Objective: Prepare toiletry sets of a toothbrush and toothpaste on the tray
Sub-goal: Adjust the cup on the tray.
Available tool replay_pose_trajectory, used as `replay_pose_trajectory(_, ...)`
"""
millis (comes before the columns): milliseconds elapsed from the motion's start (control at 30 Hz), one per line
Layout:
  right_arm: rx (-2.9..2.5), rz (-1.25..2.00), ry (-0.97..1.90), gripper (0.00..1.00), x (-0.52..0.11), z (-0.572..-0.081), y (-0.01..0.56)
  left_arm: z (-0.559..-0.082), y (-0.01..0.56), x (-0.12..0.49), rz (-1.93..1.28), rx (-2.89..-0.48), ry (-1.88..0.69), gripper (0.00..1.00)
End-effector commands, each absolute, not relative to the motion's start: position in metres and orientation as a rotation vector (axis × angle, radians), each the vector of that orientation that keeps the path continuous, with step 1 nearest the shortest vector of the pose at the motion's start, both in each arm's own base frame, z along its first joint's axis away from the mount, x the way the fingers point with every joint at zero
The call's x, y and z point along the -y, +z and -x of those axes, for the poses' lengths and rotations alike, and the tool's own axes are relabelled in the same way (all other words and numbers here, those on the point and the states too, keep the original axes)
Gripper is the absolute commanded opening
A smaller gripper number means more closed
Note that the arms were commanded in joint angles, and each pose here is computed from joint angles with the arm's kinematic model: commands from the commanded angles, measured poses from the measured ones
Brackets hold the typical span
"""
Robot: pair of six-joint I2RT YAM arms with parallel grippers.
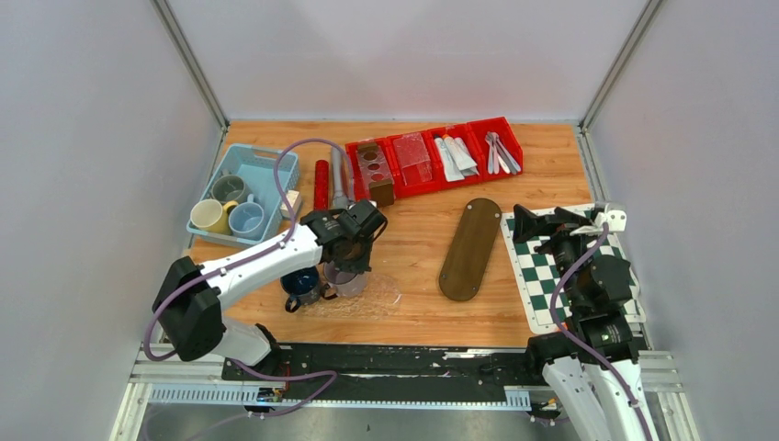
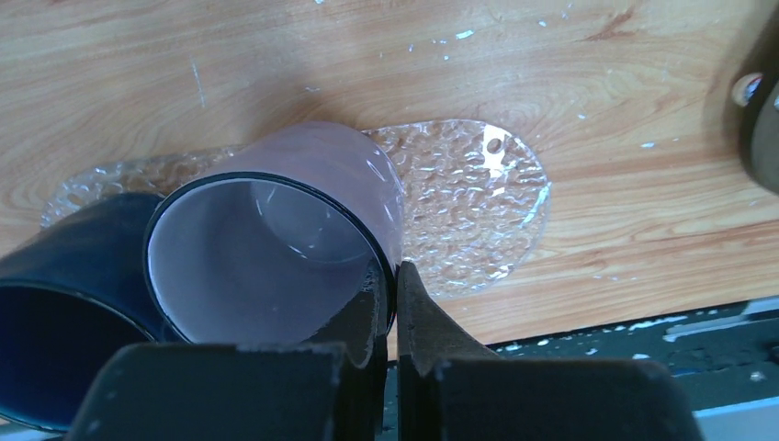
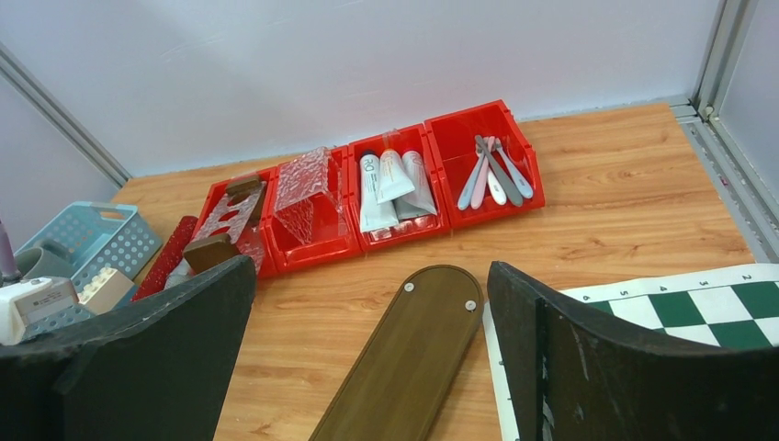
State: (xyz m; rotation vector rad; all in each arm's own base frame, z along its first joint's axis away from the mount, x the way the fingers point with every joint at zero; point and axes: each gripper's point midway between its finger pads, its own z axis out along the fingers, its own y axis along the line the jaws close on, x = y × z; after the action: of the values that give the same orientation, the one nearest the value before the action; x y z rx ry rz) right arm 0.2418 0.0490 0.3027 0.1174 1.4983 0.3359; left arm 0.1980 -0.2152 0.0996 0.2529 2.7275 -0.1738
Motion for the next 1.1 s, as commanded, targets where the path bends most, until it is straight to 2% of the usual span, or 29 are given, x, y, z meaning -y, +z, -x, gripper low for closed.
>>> replay_pose_trajectory(0,-1.425,-0.142,0.339,1.0,-0.045,-0.238,0.319,-0.205,0.135,0.223,-0.041,-2.677,-0.243,0.0)
replay_pose_trajectory(400,-1.393,-0.149,0.339,1.0,-0.042,-0.233,0.324,-0.201,0.126,0.193,0.192,-2.736,0.034,0.03)
replay_pose_trajectory(833,-1.383,-0.146,0.353,1.0,-0.044,-0.232,0.326,-0.199,0.11,0.202,0.152,-2.794,0.027,0.1)
replay_pose_trajectory(1033,-1.381,-0.141,0.355,1.0,-0.044,-0.231,0.326,-0.199,0.102,0.205,0.137,-2.829,0.003,0.16)
replay_pose_trajectory(1067,-1.381,-0.141,0.356,1.0,-0.044,-0.231,0.326,-0.197,0.099,0.205,0.137,-2.841,-0.002,0.2)
